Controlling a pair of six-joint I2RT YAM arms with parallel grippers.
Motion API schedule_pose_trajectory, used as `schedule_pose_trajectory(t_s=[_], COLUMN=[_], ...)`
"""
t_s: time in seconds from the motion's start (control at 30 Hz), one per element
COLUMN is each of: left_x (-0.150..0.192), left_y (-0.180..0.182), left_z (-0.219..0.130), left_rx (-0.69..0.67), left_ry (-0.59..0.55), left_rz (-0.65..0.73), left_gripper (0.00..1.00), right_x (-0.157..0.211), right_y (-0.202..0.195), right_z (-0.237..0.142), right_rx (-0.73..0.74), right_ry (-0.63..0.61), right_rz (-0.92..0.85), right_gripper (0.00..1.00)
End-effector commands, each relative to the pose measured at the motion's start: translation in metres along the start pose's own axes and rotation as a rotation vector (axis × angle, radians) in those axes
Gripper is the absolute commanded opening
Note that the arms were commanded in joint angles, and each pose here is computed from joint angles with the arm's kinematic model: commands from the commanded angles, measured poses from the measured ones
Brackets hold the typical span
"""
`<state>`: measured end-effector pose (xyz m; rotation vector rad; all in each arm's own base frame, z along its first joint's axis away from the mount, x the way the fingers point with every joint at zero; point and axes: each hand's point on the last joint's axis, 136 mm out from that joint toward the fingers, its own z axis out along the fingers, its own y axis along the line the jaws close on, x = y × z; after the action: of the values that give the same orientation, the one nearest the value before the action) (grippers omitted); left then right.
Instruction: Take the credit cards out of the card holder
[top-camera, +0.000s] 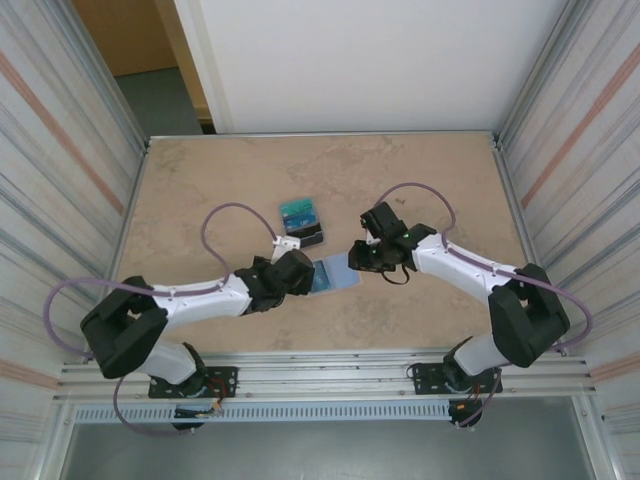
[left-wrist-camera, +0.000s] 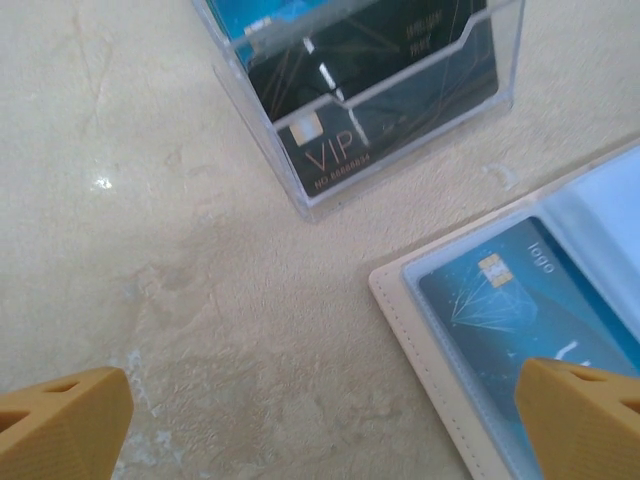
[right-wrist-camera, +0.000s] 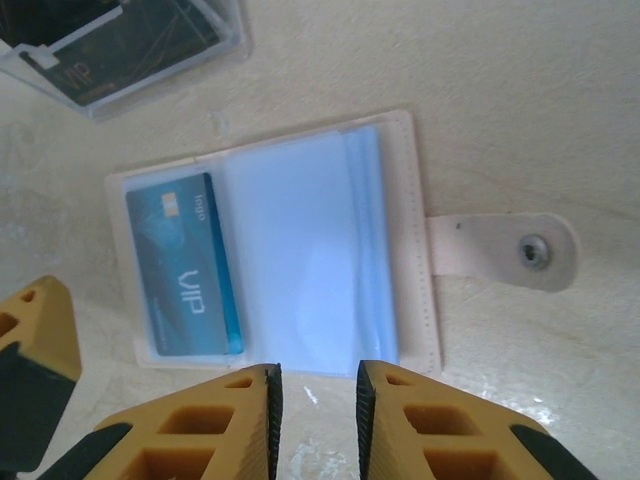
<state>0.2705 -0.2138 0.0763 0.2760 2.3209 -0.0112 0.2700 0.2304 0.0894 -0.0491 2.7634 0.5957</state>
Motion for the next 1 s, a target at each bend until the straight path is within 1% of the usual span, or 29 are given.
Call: schedule_pose_trajectory(t_s=[0.0, 0.1, 0.2, 0.33, 0.57, 0.73, 0.97], left_x=[-0.002, 0.004, 0.006, 0.012, 0.025, 0.035, 0.047], left_y=[0.010, 0.015, 0.013, 0.008, 0.006, 0.009, 0.011], left_z=[-0.006, -0.001, 0.004, 0.011, 0.024, 0.031, 0.037], left_rx=[0.000, 0.033, 0.068, 0.098, 0.100, 0.080, 0.057], left_ry=[-0.006, 0.017, 0.023, 0.061, 0.112, 0.147, 0.182], left_rz=[-0.037, -0.099, -0.127, -0.136, -0.135, -0.131, -0.116], left_gripper=[0.99, 0.99, 0.99, 0.99, 0.99, 0.99, 0.99], right_x=[-0.002, 0.000, 0.001, 0.003, 0.013, 0.018, 0.022], right_y=[0.025, 0.035, 0.045, 0.056, 0.064, 0.062, 0.053], right_z=[0.005, 0.016, 0.026, 0.039, 0.059, 0.070, 0.077], right_rx=[-0.066, -0.076, -0.097, -0.109, -0.089, -0.059, -0.026], right_ry=[0.029, 0.054, 0.083, 0.123, 0.182, 0.216, 0.233], right_rz=[-0.043, -0.070, -0.081, -0.093, -0.125, -0.134, -0.123], right_gripper=[0.28, 0.28, 0.27, 0.25, 0.24, 0.24, 0.26])
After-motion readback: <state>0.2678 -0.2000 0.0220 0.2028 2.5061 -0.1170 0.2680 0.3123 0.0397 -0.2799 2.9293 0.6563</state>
